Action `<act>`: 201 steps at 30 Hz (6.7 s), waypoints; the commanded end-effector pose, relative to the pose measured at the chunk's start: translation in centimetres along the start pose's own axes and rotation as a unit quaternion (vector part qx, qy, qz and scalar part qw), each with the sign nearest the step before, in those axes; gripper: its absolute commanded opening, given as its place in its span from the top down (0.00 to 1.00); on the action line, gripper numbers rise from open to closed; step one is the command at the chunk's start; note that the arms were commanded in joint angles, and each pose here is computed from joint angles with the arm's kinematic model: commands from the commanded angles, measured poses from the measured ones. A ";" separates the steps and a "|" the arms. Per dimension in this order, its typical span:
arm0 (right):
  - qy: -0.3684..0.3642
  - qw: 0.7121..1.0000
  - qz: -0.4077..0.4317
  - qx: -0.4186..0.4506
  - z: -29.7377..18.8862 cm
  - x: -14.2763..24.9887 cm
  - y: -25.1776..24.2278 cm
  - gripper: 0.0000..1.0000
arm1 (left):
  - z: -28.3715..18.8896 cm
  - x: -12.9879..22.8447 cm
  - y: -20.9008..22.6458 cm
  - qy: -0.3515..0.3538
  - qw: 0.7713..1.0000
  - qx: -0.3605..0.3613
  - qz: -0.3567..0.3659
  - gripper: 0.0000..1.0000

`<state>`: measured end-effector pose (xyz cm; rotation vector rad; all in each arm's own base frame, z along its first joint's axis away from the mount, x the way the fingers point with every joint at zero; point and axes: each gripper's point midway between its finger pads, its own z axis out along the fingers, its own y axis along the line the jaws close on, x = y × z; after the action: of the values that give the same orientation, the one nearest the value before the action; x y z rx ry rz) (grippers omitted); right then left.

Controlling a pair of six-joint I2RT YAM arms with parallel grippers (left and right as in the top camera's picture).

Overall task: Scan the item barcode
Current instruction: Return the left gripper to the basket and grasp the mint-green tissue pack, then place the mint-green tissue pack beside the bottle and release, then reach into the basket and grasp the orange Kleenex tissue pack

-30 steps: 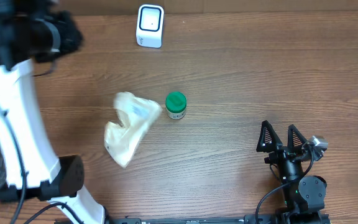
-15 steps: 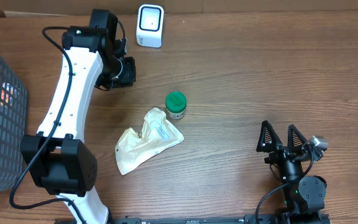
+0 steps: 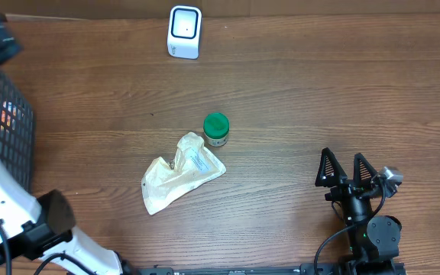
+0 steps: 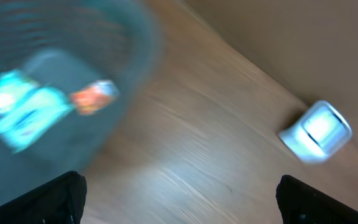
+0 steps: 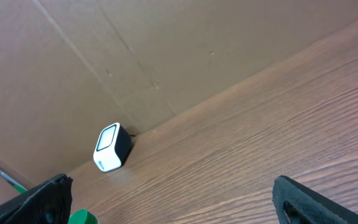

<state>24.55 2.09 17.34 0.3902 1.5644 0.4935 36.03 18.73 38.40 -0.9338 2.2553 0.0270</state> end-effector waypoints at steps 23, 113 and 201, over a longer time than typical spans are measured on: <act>-0.003 1.000 -0.005 0.002 0.0 0.1 -0.2 0.00 | 18.4 9.4 23.5 0.184 0.954 -0.193 -0.135 0.04; -0.002 1.000 -0.005 0.002 0.0 0.1 -0.2 0.00 | 14.5 23.2 -9.7 0.197 0.901 0.100 0.374 0.96; -0.003 1.000 -0.005 0.002 0.0 0.1 -0.2 0.00 | 33.4 10.6 17.9 0.070 0.994 -0.066 -0.051 0.19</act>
<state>24.55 2.07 17.35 0.3910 1.5637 0.4933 39.01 35.89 4.05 -1.1934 2.3055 0.0623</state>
